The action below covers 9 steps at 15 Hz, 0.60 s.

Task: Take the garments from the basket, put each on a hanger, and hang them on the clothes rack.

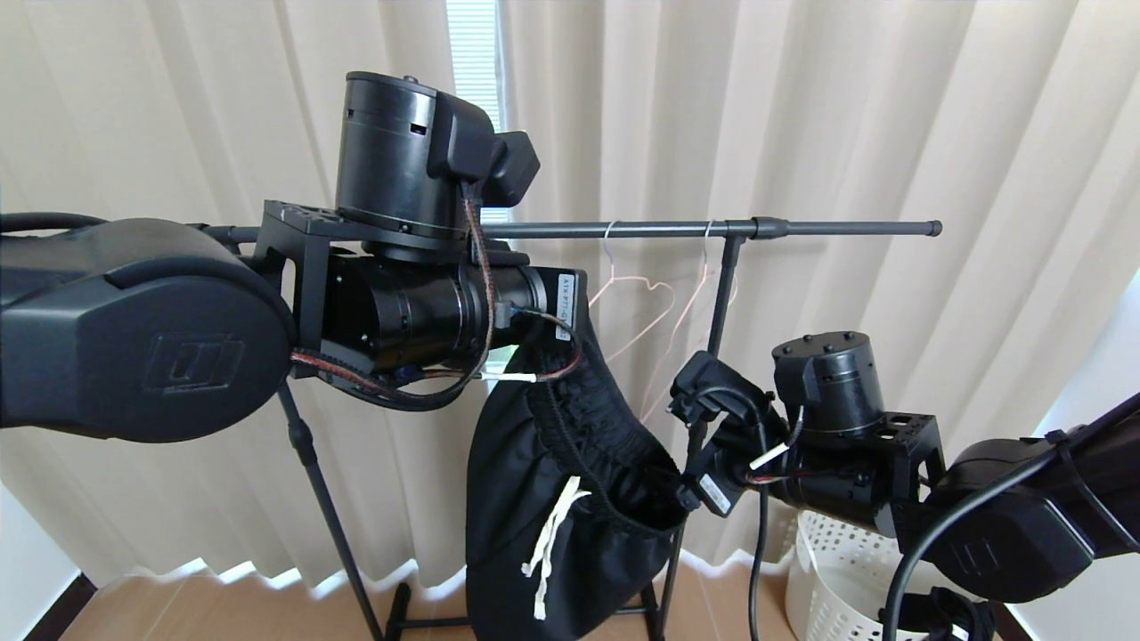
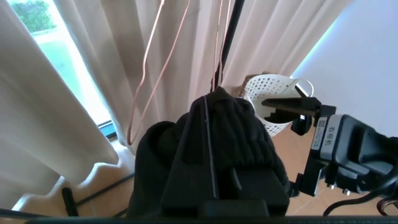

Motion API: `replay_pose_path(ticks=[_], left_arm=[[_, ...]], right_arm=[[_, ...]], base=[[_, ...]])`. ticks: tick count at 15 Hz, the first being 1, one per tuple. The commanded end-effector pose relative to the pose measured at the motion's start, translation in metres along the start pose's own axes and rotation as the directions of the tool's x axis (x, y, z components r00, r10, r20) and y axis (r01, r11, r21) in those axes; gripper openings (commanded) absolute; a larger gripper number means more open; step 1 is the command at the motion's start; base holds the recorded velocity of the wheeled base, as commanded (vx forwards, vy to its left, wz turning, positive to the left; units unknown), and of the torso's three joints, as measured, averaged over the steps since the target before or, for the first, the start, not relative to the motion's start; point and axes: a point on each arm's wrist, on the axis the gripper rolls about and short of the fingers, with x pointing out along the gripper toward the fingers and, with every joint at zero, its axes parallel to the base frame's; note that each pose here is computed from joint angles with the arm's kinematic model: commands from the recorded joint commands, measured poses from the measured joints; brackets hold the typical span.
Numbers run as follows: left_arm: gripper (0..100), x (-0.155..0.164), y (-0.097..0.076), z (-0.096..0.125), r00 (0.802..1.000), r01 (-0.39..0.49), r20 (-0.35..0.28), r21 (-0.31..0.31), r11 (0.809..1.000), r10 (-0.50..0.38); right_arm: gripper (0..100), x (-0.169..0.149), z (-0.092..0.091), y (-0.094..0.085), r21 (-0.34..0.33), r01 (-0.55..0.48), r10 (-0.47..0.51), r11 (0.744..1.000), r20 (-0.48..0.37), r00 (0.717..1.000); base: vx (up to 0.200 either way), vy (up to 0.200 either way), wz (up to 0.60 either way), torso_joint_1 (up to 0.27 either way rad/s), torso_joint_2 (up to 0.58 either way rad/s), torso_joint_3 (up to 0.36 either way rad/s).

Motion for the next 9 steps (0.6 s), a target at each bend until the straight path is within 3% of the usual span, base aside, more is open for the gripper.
replay_pose_path(ticks=[1,2,5,9], left_arm=[[0,-0.002,0.000,0.001,1.000,0.000,0.006,-0.002,1.000,0.000],[0,-0.004,0.001,0.002,1.000,0.003,0.010,-0.002,1.000,-0.003],[0,-0.006,0.001,-0.001,1.000,0.001,0.000,-0.002,1.000,-0.001],[0,-0.003,0.005,-0.019,0.998,-0.010,-0.063,0.010,1.000,0.010]], right_arm=[[100,0.002,-0.002,-0.001,0.000,0.001,-0.001,1.000,-0.008,1.000],[0,0.003,-0.004,-0.004,0.006,0.009,-0.009,1.000,-0.012,1.000],[0,0.003,-0.001,-0.007,0.010,0.016,-0.016,1.000,0.002,1.000],[0,-0.015,0.007,-0.047,0.068,0.132,-0.136,0.989,0.051,0.989]], base=[[0.000,0.000,0.00,0.000,0.00,0.000],[0.000,0.000,0.00,0.000,0.00,0.000],[0.000,0.000,0.00,0.000,0.00,0.000],[0.000,0.000,0.00,0.000,0.00,0.000]])
